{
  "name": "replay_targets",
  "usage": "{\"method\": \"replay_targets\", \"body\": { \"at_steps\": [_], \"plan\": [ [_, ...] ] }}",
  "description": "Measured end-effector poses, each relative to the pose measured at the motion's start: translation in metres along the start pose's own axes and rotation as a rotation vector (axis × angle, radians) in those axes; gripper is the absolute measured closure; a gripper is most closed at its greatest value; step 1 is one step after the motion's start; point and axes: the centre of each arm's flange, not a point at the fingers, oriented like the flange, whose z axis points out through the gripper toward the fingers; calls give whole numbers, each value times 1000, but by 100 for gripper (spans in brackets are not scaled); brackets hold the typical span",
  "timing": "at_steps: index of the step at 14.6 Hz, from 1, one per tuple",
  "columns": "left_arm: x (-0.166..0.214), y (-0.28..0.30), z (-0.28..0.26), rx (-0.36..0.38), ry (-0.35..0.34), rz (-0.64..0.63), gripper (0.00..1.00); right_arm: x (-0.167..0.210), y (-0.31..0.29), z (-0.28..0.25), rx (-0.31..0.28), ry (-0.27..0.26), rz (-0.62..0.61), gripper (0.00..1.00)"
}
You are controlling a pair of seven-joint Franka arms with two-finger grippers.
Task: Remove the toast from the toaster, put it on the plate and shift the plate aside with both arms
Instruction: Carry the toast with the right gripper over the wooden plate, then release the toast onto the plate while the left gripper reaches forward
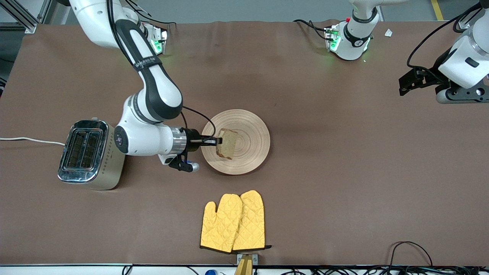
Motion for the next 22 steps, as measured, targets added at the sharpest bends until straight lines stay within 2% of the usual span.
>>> {"method": "replay_targets", "body": {
  "at_steps": [1,3,4,6,8,10,12,15,18,22],
  "plan": [
    [0,0,0,0,0,0,0,-1,3,16,20,4,8,95],
    [0,0,0,0,0,0,0,-3,8,40,8,4,-20,95],
    [0,0,0,0,0,0,0,-3,11,45,-14,4,-51,93],
    [0,0,0,0,0,0,0,0,19,43,-120,25,-125,90],
    [0,0,0,0,0,0,0,7,29,35,-212,46,-168,71],
    [1,1,2,0,-5,1,0,14,40,25,-274,49,-189,52],
    [9,6,12,-22,-14,9,0,22,48,5,-316,53,-194,30],
    [33,22,43,-100,-34,24,0,30,56,-55,-360,94,-190,1],
    [60,43,88,-197,-84,38,0,27,64,-133,-412,138,-176,0],
    [88,88,153,-312,-88,125,0,13,82,-228,-573,221,-186,0]
  ]
}}
